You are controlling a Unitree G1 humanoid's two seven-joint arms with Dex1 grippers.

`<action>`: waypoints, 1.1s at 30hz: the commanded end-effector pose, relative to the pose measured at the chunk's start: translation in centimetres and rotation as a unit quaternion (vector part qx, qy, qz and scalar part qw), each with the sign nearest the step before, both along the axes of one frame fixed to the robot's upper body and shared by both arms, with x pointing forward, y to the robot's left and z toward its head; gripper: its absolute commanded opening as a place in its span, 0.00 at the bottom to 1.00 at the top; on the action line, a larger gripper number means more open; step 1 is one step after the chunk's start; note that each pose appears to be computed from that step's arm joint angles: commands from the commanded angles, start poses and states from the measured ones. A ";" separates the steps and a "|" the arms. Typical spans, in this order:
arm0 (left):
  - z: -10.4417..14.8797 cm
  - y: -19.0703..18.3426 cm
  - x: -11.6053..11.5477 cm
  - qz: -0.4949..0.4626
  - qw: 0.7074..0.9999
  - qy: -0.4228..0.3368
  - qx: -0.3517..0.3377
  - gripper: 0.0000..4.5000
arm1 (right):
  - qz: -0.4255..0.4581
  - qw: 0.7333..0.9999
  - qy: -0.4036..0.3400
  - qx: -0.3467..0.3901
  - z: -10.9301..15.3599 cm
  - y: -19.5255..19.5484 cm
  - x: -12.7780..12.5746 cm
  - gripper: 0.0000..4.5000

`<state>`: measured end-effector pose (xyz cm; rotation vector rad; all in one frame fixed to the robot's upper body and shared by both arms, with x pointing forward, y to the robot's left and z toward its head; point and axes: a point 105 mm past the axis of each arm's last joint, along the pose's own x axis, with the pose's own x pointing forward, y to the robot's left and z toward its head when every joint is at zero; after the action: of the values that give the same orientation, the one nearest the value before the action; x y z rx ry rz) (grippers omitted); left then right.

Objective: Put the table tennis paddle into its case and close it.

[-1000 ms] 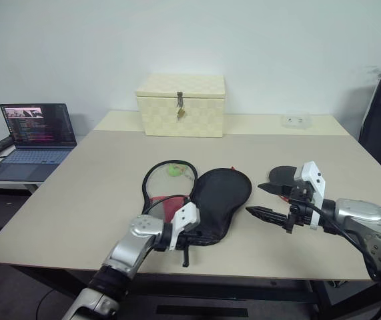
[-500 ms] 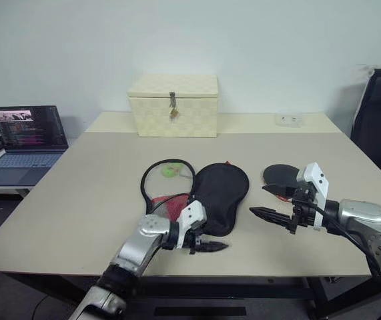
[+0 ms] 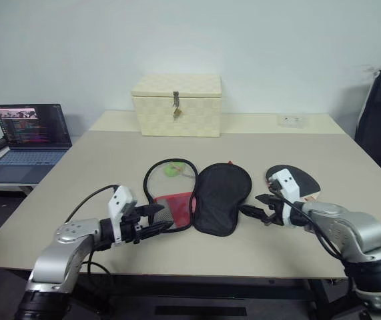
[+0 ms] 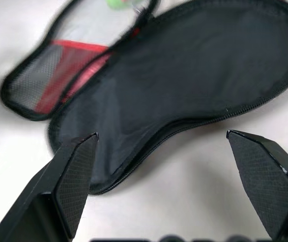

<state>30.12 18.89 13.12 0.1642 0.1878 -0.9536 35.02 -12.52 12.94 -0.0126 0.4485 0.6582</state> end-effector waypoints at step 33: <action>3.3 -0.3 0.4 -0.012 0.998 -0.061 0.030 0.73 | -0.035 0.998 0.013 0.046 0.0 3.9 3.4 0.01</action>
<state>30.41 18.92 15.16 0.2352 0.1432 -0.9422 38.40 -7.89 11.62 0.0956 0.4842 0.6175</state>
